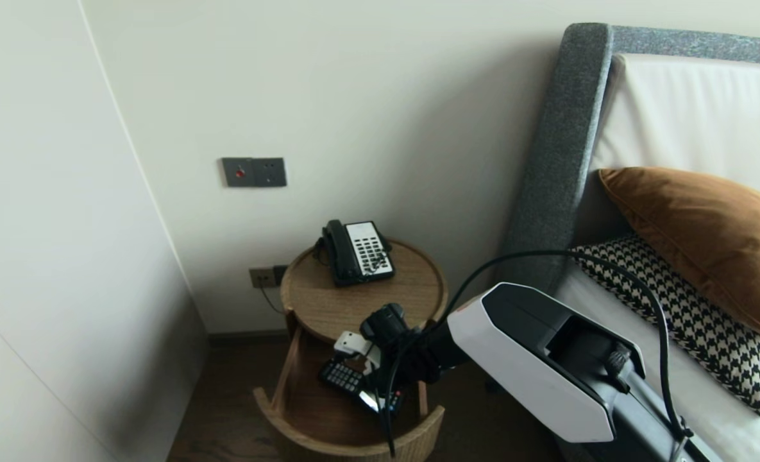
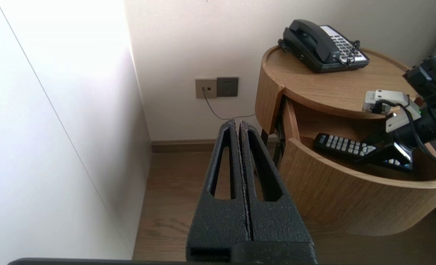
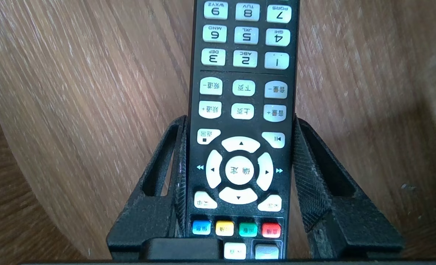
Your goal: Put the remote controls on the table in the drawer one by one
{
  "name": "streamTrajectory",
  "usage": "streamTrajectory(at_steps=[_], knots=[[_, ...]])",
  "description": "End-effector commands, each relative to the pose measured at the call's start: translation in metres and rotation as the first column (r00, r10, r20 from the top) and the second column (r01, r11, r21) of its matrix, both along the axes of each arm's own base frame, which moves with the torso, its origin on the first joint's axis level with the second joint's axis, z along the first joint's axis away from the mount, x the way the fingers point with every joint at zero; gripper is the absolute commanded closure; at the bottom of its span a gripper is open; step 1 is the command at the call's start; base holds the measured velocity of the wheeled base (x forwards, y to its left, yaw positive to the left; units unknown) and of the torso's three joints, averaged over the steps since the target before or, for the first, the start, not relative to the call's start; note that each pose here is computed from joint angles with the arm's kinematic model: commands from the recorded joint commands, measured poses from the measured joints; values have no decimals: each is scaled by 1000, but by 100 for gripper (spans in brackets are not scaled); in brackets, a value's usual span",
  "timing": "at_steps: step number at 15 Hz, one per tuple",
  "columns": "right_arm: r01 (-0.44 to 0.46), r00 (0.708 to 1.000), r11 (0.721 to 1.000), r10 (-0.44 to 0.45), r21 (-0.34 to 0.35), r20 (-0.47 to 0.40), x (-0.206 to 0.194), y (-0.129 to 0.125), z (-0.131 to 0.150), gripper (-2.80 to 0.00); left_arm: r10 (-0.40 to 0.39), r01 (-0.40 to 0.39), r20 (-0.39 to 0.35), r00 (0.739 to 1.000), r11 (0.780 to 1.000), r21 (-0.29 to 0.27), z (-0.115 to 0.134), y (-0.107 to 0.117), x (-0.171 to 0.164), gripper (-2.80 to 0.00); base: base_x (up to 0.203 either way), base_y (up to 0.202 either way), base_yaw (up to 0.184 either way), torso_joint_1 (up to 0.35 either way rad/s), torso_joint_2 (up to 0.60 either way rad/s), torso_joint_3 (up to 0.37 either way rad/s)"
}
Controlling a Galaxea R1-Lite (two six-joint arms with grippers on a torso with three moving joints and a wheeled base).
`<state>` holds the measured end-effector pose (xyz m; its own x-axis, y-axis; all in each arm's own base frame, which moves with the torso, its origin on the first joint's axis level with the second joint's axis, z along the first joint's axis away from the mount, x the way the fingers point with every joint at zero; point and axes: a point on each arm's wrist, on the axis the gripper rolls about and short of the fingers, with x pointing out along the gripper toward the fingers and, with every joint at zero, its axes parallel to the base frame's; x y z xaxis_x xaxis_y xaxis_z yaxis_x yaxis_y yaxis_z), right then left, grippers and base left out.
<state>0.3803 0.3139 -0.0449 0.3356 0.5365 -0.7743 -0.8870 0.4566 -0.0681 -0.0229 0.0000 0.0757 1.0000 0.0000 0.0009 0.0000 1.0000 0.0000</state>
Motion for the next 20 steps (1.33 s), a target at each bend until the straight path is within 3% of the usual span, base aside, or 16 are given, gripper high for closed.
streamTrajectory(at_steps=[1, 9, 10, 16, 20], knots=[[-3, 1000, 1000, 3, 5, 6, 1, 1, 3, 0, 0, 0, 1, 1000, 1000, 0, 0, 0, 0, 0, 0, 0, 0, 0, 0, 0], [-1, 1000, 1000, 1, -6, 3, 1, 1, -4, 0, 0, 0, 2, 1000, 1000, 0, 0, 0, 0, 0, 0, 0, 0, 0, 0, 0], [-1, 1000, 1000, 1, -5, 4, 1, 1, -4, -280, 0, 0, 0, 1000, 1000, 0, 0, 0, 0, 0, 0, 0, 0, 0, 0, 0], [0, 1000, 1000, 0, -2, 3, 0, 1, -1, -280, 0, 0, -1, 1000, 1000, 0, 0, 0, 0, 0, 0, 0, 0, 0, 0, 0], [4, 1000, 1000, -5, 30, 27, -4, 0, 30, -280, 0, 0, -1, 1000, 1000, 0, 0, 0, 0, 0, 0, 0, 0, 0, 0, 0]])
